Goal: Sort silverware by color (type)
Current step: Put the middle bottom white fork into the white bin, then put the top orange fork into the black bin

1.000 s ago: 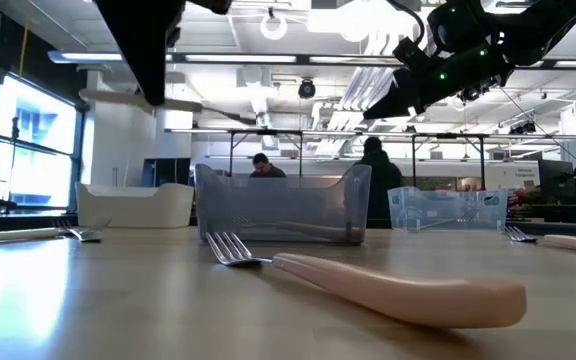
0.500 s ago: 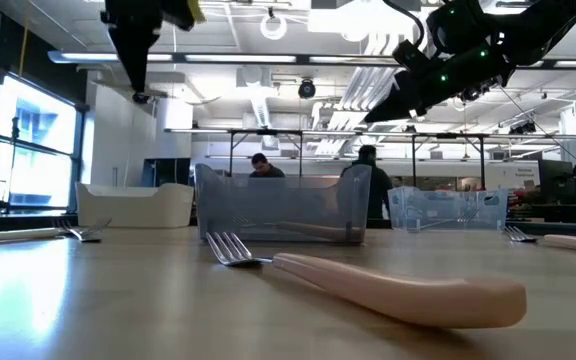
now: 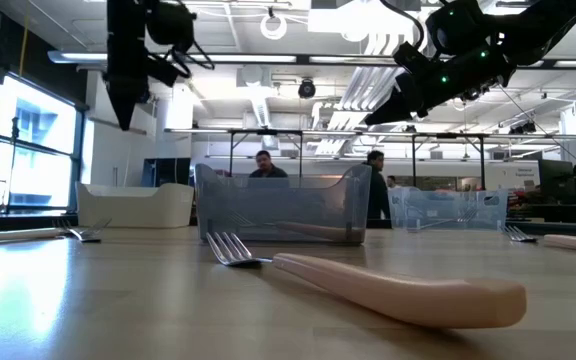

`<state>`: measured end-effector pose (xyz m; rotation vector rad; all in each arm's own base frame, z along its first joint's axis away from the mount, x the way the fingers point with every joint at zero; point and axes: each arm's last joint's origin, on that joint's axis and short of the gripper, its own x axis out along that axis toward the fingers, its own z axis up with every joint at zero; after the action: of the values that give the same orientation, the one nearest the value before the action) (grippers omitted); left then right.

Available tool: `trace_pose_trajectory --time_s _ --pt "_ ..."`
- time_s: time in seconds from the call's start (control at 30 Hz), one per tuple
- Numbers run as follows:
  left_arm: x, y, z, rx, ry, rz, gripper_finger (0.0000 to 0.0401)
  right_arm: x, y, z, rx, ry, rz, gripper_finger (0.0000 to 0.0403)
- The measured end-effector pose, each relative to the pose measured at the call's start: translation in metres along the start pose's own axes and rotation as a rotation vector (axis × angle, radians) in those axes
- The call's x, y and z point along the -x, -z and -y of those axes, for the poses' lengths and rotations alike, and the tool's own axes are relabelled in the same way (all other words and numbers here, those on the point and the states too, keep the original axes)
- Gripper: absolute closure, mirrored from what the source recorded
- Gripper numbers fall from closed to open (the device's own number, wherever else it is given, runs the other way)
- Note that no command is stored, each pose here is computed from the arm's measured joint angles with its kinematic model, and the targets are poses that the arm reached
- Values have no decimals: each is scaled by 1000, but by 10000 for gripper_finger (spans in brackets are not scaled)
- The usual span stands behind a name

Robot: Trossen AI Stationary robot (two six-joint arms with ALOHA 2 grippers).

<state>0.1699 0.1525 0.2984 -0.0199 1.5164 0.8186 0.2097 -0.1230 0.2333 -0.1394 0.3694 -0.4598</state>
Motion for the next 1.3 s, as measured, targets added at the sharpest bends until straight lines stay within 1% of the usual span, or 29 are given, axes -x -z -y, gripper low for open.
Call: trace_pose_trajectory --time_s 0.13,0.3,0.57,0.9,1.03,1.13,1.23,1.3 --pt "-19 -6 -21 -31 8 -7 368 0 0 0 7 0 0 403" --pt "-46 -14 -32 -97 71 -47 373 0 0 0 21 1 0 403" --pt "-91 -33 -41 -123 108 -73 400 0 -1 2 33 10 10 403" --pt "-127 -42 -40 -153 146 -134 400 0 1 7 29 29 1 403" --pt "-137 -45 -40 -164 146 -138 400 0 1 7 29 29 1 403" --pt "-137 -45 -40 -167 145 -138 400 0 1 7 28 29 1 403" --pt "-128 -43 -43 -133 131 -114 400 0 1 7 26 29 0 403" --pt "-116 -42 -44 -82 139 -68 400 0 2 7 25 27 -6 403"
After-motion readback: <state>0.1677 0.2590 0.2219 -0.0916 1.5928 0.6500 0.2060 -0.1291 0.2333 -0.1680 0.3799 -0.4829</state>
